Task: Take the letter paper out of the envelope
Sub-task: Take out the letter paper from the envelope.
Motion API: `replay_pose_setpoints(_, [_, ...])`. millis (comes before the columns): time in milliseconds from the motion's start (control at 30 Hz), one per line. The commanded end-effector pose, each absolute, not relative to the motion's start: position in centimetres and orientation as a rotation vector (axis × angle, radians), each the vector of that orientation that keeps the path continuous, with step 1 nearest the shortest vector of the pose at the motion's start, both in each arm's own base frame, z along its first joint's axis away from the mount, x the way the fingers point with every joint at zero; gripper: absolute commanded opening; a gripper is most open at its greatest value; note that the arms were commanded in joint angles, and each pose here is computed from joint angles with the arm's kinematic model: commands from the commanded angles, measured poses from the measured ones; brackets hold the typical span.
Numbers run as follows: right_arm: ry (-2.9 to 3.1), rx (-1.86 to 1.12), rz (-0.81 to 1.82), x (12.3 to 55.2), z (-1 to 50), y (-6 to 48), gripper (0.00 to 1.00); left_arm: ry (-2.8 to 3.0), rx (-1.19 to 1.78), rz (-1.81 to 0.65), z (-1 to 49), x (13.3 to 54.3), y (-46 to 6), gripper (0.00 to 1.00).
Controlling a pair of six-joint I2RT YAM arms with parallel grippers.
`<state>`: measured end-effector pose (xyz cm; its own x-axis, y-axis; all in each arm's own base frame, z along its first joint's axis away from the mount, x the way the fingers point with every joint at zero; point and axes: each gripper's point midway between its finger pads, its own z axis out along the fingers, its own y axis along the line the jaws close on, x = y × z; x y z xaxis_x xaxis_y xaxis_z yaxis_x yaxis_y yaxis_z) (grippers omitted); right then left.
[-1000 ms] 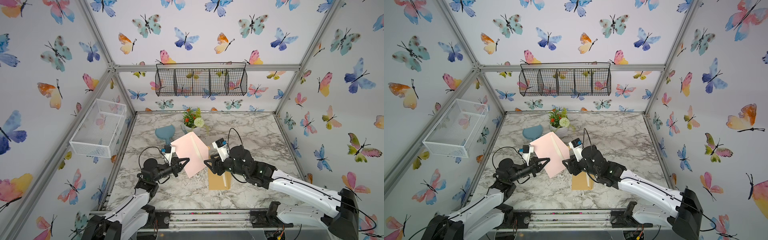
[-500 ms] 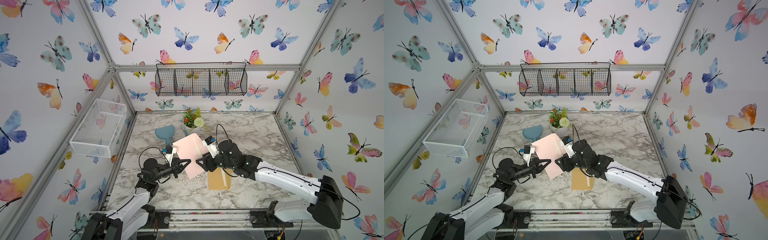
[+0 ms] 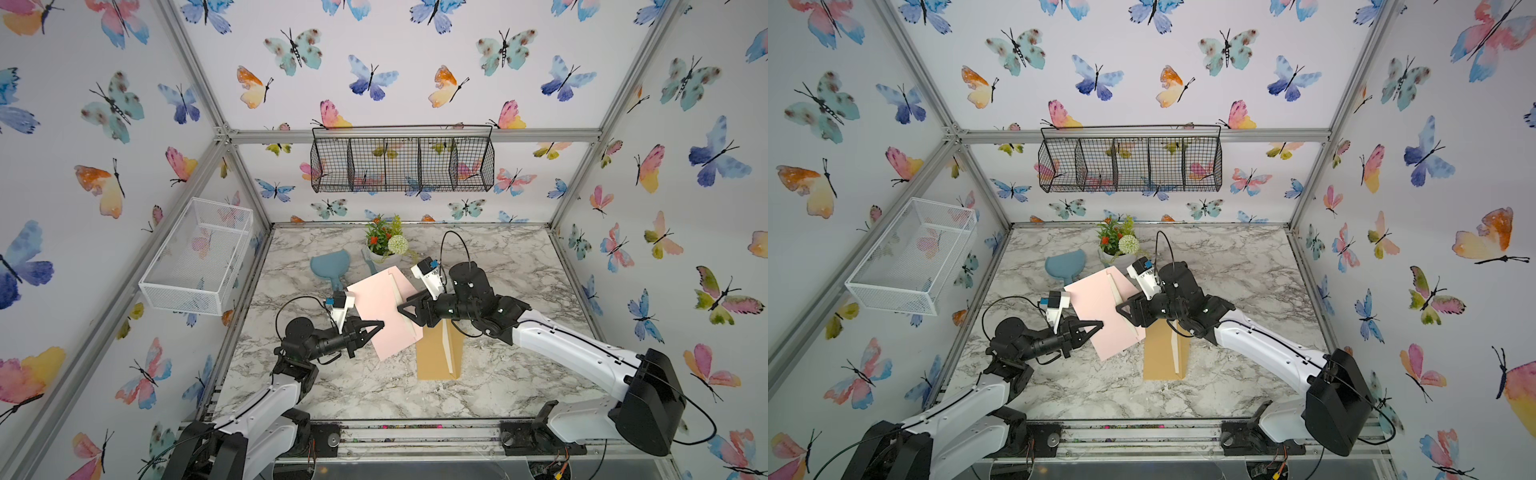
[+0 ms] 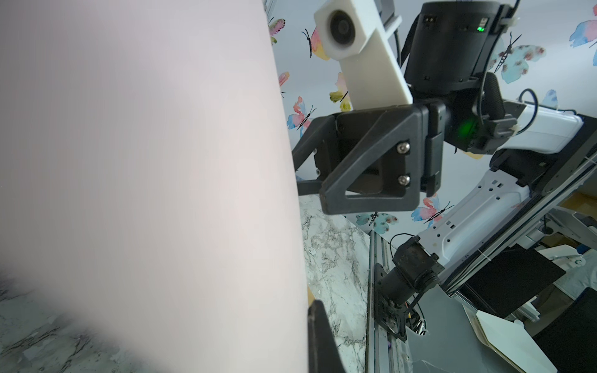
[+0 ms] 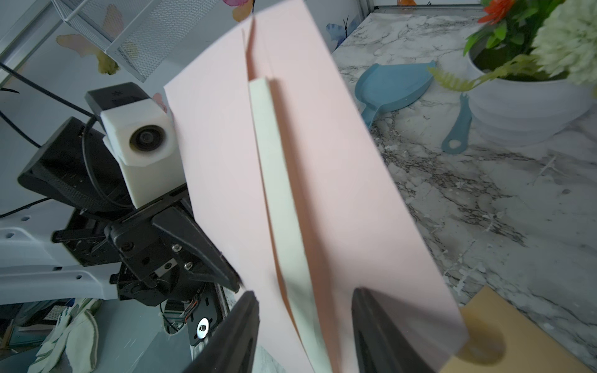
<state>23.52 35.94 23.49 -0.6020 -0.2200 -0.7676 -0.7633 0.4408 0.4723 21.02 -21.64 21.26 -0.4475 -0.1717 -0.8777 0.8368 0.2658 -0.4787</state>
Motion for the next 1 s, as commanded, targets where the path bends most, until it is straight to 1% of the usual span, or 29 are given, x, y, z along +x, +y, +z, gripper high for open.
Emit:
replay_pose_setpoints(0, [2.016,-0.86,1.257,22.3,24.7,37.0,0.48,1.555,0.686,-1.377,21.8,20.1,-22.0,0.01])
replay_pose_setpoints(67, [2.013,-0.863,1.263,22.2,24.6,37.1,0.45,1.555,0.685,-1.377,21.9,20.2,-22.0,0.01])
replay_pose_setpoints(167, [2.022,-0.864,1.244,22.4,24.4,36.9,0.34,1.555,0.686,-1.376,21.8,20.1,-22.0,0.01])
replay_pose_setpoints(233, [2.027,-0.868,1.242,22.3,24.4,36.9,0.24,1.554,0.687,-1.376,21.8,20.1,-22.0,0.0])
replay_pose_setpoints(333, [2.028,-0.868,1.242,22.2,24.4,36.8,0.15,1.553,0.687,-1.376,21.8,20.1,-22.0,0.0])
replay_pose_setpoints(467, [2.04,-0.857,1.211,22.4,24.2,36.4,0.06,1.554,0.687,-1.375,21.8,20.1,-22.0,0.0])
replay_pose_setpoints(500, [2.045,-0.856,1.199,22.5,24.1,36.3,0.02,1.557,0.682,-1.375,21.8,20.2,-22.0,0.0])
replay_pose_setpoints(967, [2.071,-0.752,1.114,23.9,23.9,31.5,0.02,1.588,0.645,-1.368,21.3,20.9,-21.9,0.02])
